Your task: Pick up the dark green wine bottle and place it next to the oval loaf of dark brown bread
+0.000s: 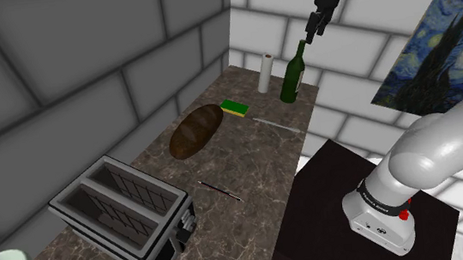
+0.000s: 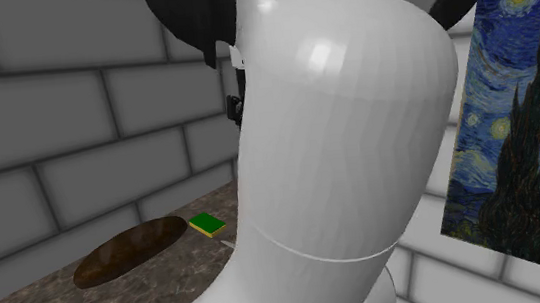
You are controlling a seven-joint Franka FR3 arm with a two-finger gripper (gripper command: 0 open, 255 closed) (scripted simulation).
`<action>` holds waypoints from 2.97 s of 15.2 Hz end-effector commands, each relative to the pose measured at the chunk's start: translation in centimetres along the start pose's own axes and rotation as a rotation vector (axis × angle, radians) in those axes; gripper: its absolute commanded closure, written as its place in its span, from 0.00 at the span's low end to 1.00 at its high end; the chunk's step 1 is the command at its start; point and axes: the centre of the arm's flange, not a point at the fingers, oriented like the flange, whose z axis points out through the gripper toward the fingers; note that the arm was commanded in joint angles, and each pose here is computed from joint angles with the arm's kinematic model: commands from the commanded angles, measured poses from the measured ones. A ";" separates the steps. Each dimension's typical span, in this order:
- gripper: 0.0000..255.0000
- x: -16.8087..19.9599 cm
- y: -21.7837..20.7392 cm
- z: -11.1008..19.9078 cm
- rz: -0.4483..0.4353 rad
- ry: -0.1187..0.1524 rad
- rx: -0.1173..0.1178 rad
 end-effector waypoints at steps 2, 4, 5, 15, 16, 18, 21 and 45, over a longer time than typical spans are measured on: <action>0.00 1.7 3.5 1.4 0.008 -0.001 0.017; 0.00 2.9 5.7 2.4 0.014 -0.001 0.029; 0.00 3.5 6.9 3.0 0.017 -0.001 0.035; 0.00 9.6 18.0 8.7 0.048 -0.002 0.095; 0.00 9.7 18.2 8.8 0.048 -0.002 0.096; 0.00 9.7 18.1 9.9 0.048 -0.002 0.096; 0.00 9.7 18.0 11.5 0.048 -0.002 0.096; 1.00 9.8 18.0 10.7 0.048 -0.002 0.096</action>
